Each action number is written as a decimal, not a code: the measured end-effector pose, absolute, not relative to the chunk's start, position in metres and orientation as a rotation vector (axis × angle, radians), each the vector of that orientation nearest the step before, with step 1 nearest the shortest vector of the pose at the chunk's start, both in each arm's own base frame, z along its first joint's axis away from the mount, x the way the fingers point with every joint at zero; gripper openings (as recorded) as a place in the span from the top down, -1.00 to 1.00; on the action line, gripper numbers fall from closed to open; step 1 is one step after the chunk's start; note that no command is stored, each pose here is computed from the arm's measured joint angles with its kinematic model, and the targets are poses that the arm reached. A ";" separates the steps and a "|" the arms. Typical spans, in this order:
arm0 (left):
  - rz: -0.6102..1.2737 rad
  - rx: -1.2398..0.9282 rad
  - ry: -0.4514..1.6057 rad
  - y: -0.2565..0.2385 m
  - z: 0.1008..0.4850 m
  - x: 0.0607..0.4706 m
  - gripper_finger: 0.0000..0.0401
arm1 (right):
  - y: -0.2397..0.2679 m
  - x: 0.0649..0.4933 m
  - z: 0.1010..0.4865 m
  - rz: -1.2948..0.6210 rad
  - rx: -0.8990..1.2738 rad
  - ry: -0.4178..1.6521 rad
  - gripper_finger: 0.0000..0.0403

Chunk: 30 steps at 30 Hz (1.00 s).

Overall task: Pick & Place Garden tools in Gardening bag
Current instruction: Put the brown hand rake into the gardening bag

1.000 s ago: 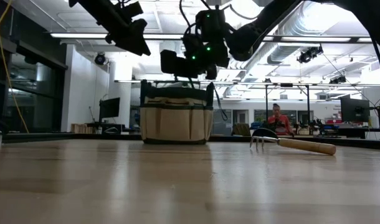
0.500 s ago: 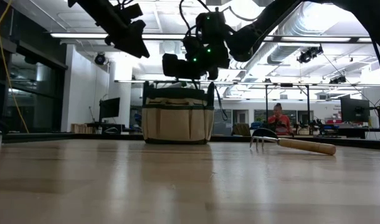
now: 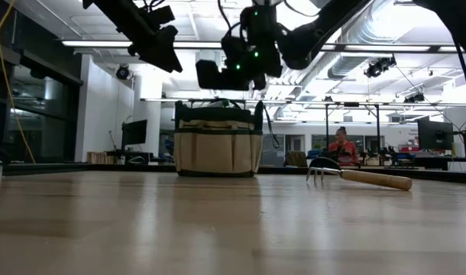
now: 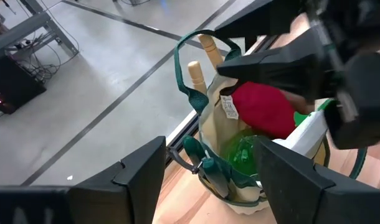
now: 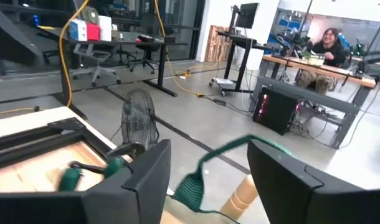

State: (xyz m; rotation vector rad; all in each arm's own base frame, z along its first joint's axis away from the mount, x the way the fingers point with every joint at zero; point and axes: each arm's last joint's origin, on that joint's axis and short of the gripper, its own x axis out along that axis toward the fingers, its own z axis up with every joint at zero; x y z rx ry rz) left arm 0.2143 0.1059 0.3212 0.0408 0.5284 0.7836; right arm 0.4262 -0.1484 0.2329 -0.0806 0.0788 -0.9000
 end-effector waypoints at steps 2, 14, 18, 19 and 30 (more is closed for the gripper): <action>0.783 0.041 0.528 0.106 0.321 0.214 -0.17 | -0.144 0.425 0.239 -0.896 -0.083 0.071 -0.04; 0.783 0.037 0.535 0.106 0.321 0.214 -0.17 | -0.132 0.408 0.266 -0.892 -0.075 0.197 -0.06; 0.786 0.027 0.534 0.106 0.320 0.214 -0.17 | -0.120 0.401 0.278 -0.868 -0.084 0.238 -0.06; 0.788 0.024 0.537 0.106 0.320 0.214 -0.17 | -0.116 0.399 0.281 -0.859 -0.086 0.246 -0.06; 0.759 -0.001 0.587 0.102 0.310 0.207 -0.17 | -0.059 0.348 0.318 -0.839 -0.132 0.506 -0.06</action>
